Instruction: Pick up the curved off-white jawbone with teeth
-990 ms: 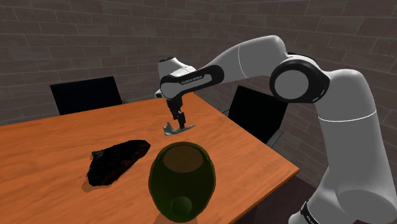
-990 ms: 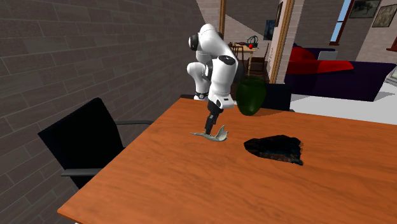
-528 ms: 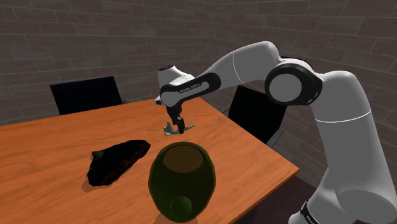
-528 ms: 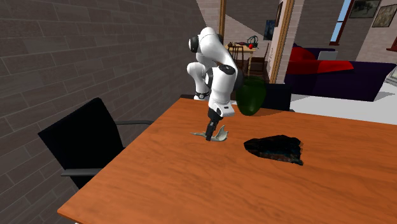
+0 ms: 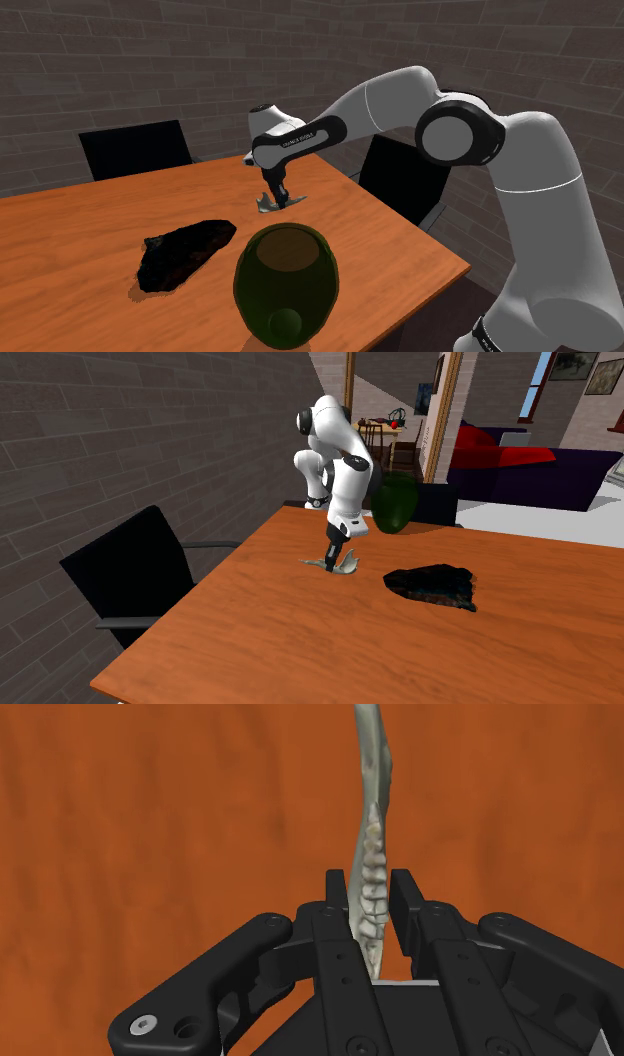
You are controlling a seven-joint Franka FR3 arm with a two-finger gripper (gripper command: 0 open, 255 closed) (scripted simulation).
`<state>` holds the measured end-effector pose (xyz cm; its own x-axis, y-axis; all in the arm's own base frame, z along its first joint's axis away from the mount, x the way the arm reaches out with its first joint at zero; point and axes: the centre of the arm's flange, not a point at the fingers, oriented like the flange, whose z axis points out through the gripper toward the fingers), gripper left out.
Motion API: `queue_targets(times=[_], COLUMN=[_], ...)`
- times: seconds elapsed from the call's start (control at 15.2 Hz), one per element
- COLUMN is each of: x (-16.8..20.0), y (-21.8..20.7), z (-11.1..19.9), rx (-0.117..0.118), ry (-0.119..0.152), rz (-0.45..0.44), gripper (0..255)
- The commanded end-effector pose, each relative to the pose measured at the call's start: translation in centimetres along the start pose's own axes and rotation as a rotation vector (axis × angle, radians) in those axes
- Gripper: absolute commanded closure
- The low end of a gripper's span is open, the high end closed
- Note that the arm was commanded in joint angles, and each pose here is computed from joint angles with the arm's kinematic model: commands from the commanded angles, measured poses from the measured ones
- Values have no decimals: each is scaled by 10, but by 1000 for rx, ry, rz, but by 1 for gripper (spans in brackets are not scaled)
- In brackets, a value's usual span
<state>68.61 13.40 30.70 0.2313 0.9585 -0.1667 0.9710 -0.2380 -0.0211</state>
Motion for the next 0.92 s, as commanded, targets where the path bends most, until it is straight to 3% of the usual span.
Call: queue_targets(times=[0.0, 0.86], x=[0, -9], y=[0, -1], z=[0, -58], rx=[0, 0], ry=[0, 0], rz=[0, 0], gripper=[255, 255])
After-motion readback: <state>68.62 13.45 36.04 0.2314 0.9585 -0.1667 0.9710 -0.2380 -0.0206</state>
